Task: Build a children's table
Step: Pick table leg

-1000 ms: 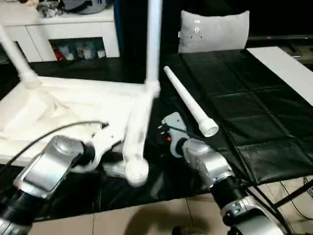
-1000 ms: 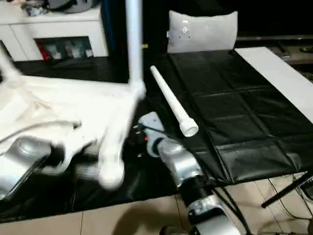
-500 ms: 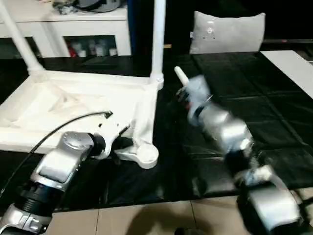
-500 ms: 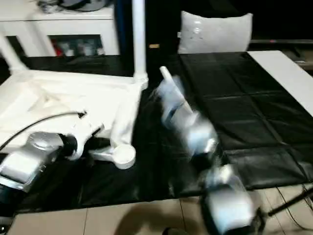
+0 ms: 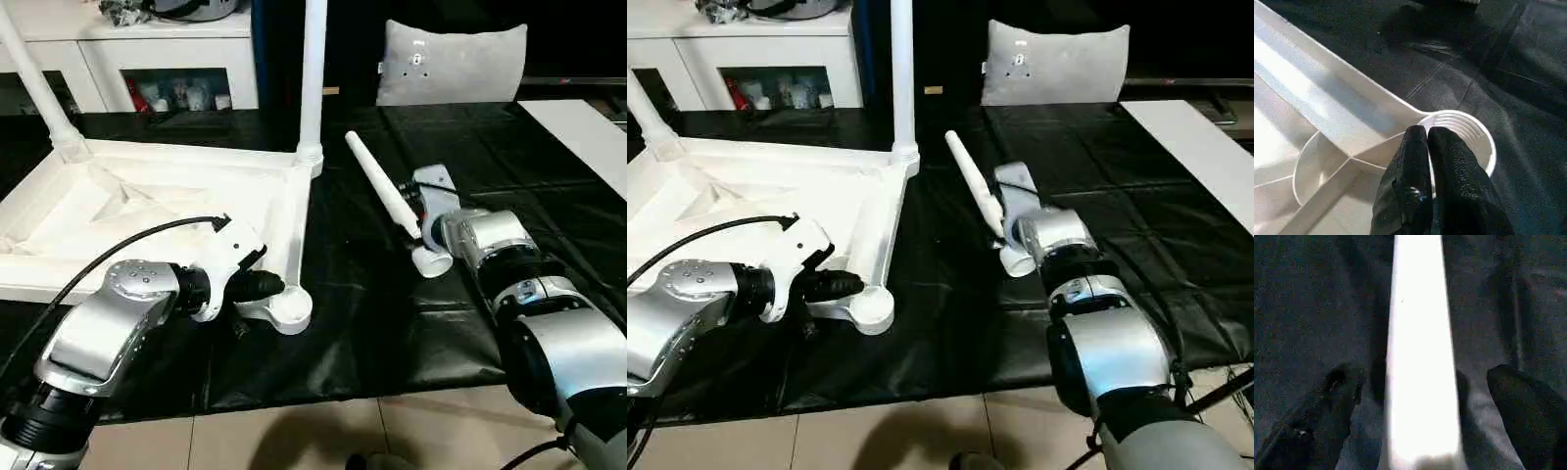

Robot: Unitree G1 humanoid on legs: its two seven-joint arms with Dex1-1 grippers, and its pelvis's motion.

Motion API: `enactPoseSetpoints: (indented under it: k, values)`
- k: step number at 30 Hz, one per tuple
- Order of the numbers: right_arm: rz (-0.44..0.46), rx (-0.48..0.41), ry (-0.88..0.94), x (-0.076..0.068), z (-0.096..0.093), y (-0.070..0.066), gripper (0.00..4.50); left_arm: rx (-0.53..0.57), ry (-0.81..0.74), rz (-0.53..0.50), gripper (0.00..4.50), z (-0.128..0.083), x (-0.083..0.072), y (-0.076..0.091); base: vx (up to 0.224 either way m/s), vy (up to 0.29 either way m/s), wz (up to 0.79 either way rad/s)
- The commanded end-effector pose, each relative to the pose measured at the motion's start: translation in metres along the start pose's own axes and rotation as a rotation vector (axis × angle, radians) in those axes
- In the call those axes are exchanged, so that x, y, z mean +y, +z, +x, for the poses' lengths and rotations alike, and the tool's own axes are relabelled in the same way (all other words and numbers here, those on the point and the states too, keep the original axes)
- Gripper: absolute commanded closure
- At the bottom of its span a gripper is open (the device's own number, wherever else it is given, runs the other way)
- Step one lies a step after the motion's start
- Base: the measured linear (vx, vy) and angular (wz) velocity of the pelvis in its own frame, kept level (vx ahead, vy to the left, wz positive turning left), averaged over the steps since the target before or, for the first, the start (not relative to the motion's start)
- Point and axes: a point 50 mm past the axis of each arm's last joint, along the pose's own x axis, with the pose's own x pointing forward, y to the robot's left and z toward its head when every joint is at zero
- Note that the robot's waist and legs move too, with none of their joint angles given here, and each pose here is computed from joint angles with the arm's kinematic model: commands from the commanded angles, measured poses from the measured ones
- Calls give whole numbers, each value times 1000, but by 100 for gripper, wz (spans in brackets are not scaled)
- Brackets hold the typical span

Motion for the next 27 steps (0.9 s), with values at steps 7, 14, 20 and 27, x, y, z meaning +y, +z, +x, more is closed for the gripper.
enactPoseSetpoints:
  k: [7,14,20,27]
  values:
    - [51,75,93,-4,-3,-3,0,-18,-43,3,397,0,-7,5,0,0,0]
    - [39,132,115,-10,-5,-11,58,-17,-49,9,389,2,-7,7,0,0,0]
    - [33,166,128,-9,-3,-18,124,-16,-61,3,389,3,-10,6,0,0,0]
    - [53,163,120,-9,-1,-23,166,-11,-62,5,389,4,-10,6,0,0,0]
